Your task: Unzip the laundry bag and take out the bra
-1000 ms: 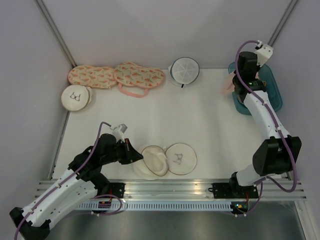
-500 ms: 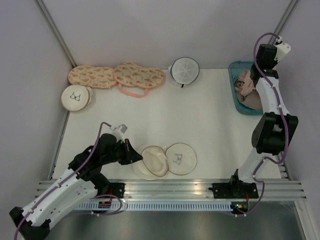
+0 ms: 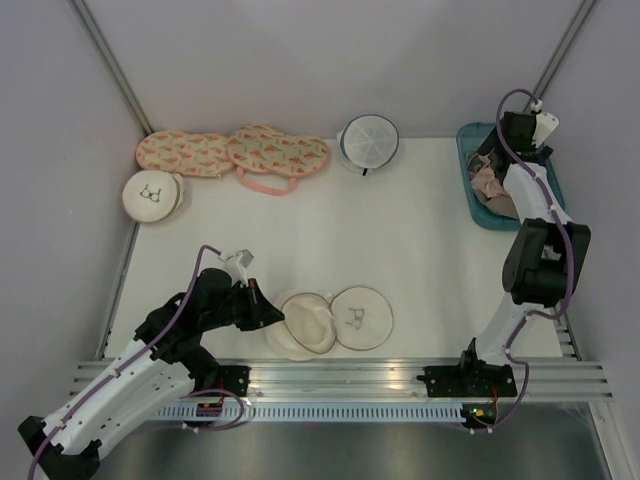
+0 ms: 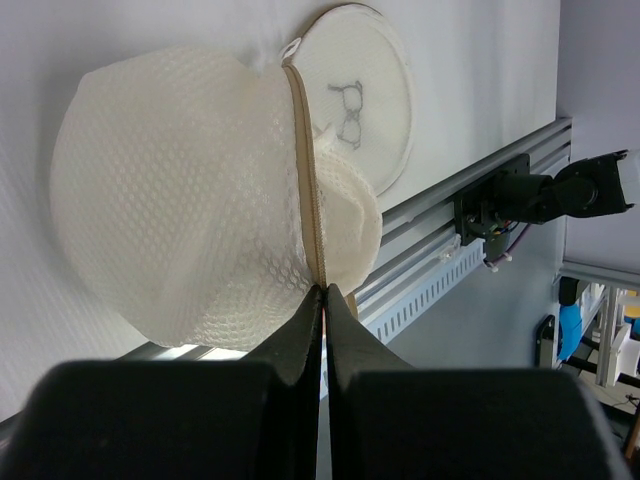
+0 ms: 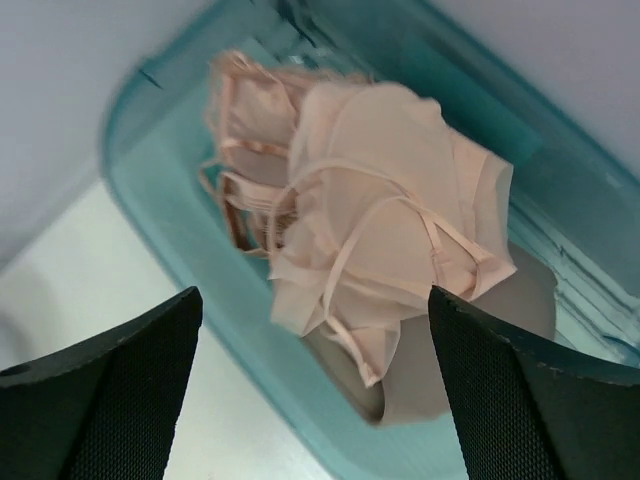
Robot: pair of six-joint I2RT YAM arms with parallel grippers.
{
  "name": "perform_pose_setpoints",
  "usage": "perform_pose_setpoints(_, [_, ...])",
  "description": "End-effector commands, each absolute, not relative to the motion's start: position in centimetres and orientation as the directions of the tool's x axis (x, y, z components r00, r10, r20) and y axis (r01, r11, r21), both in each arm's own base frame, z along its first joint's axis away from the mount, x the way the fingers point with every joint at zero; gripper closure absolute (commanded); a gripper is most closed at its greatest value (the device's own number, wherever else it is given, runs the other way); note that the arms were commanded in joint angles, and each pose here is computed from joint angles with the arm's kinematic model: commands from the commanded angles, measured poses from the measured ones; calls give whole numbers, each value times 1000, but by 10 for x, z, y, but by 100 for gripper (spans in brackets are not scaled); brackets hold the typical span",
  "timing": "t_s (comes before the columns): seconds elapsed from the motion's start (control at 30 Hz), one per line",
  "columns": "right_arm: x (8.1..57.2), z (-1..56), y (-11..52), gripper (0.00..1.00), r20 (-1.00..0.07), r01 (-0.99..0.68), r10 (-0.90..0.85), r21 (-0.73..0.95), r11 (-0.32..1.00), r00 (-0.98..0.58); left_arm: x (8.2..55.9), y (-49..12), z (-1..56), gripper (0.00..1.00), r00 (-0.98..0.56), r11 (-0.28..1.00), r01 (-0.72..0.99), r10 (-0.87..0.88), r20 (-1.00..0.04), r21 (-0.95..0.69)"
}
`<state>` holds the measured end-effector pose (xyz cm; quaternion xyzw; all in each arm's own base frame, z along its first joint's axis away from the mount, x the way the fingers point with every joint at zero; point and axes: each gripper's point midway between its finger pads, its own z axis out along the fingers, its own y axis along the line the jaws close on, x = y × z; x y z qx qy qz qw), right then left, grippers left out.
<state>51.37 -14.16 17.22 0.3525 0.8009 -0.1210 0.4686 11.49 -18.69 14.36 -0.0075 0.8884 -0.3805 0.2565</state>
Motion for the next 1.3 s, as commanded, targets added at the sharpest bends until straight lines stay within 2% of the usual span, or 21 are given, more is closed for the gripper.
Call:
perform_pose_setpoints(0.0, [499,317,-112,2,-910,550,413,326,769,-37,119,-189,159,98,-853,696,191,-231,-468,-692])
perform_pose_setpoints(0.07, [479,350,-78,2,-916,471,401,347,811,-15,120,-189,160,98,-850,694,192,-236,-471,-694])
perform_pose_setpoints(0.1, [471,339,-63,2,-916,452,398,333,827,-54,120,-190,160,98,-849,693,195,-235,-473,-694])
perform_pose_setpoints(0.13, [455,352,-28,2,-917,380,394,344,859,-58,121,-189,159,98,-846,695,195,-237,-477,-692])
perform_pose_setpoints(0.17, [444,328,-12,2,-912,368,394,330,869,-112,122,-189,160,98,-844,695,198,-238,-480,-692])
perform_pose_setpoints(0.2, [423,338,0,2,-915,342,394,345,874,-83,122,-189,160,98,-842,697,198,-240,-484,-690])
perform_pose_setpoints(0.23, [412,329,39,2,-913,267,390,349,898,-121,123,-188,160,98,-838,698,202,-240,-490,-687])
perform_pose_setpoints(0.27, [397,294,56,2,-902,253,392,342,905,-184,123,-188,161,98,-836,698,203,-241,-492,-687])
perform_pose_setpoints(0.33, [364,287,98,2,-892,155,400,374,914,-209,124,-187,161,98,-831,697,206,-246,-499,-686])
perform_pose_setpoints(0.37, [349,254,110,2,-883,141,382,356,924,-272,124,-187,163,98,-828,695,209,-248,-502,-688])
perform_pose_setpoints(0.53, [271,193,182,2,-819,-25,354,408,912,-451,122,-186,161,98,-825,690,213,-252,-506,-692])
perform_pose_setpoints(0.77, [183,122,225,2,-713,-93,315,470,878,-626,121,-184,154,98,-825,689,202,-264,-500,-696])
perform_pose_setpoints(0.93, [135,129,267,2,-676,-232,310,585,777,-668,120,-183,150,98,-825,685,197,-270,-496,-701])
perform_pose_setpoints(1.03, [120,130,278,2,-668,-273,303,614,741,-679,120,-183,152,98,-819,679,206,-274,-504,-705])
perform_pose_setpoints(1.27, [118,86,245,2,-615,-143,364,619,772,-700,121,-183,158,98,-806,669,221,-285,-519,-710])
